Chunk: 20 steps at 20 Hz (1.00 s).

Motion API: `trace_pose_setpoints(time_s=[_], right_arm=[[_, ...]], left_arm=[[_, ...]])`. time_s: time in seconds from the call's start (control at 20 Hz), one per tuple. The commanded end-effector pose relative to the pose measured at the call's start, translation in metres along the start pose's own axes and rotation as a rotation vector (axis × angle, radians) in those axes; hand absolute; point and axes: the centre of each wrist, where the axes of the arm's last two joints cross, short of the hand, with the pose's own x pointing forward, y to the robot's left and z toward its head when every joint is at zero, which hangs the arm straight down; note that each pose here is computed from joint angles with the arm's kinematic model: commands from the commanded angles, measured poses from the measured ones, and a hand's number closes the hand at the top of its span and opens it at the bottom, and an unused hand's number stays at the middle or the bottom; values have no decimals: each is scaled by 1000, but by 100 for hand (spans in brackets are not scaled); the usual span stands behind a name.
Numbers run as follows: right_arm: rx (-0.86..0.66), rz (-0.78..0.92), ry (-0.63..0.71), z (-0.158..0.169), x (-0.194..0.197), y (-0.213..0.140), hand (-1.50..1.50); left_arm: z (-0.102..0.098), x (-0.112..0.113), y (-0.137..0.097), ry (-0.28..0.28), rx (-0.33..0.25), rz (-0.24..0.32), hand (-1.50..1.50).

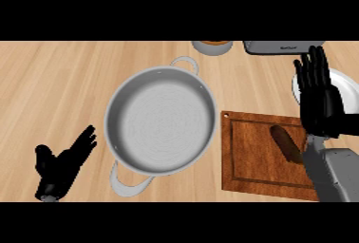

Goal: Pick the sweet potato from the cutting board and place it in the pot

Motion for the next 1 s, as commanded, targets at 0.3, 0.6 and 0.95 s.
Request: trace_pose_setpoints(time_s=[0.3,0.6,0.95], right_arm=[[32,1065,89,27,31,-149,150],[42,1307,-244,87,16,-148,-150],[99,1425,-55,129,47,-115,-150]], left_arm=[[0,41,51,-163,264,-193,0],[7,43,61,-184,353,-233,0],[12,60,48,-201,306,-242,0]])
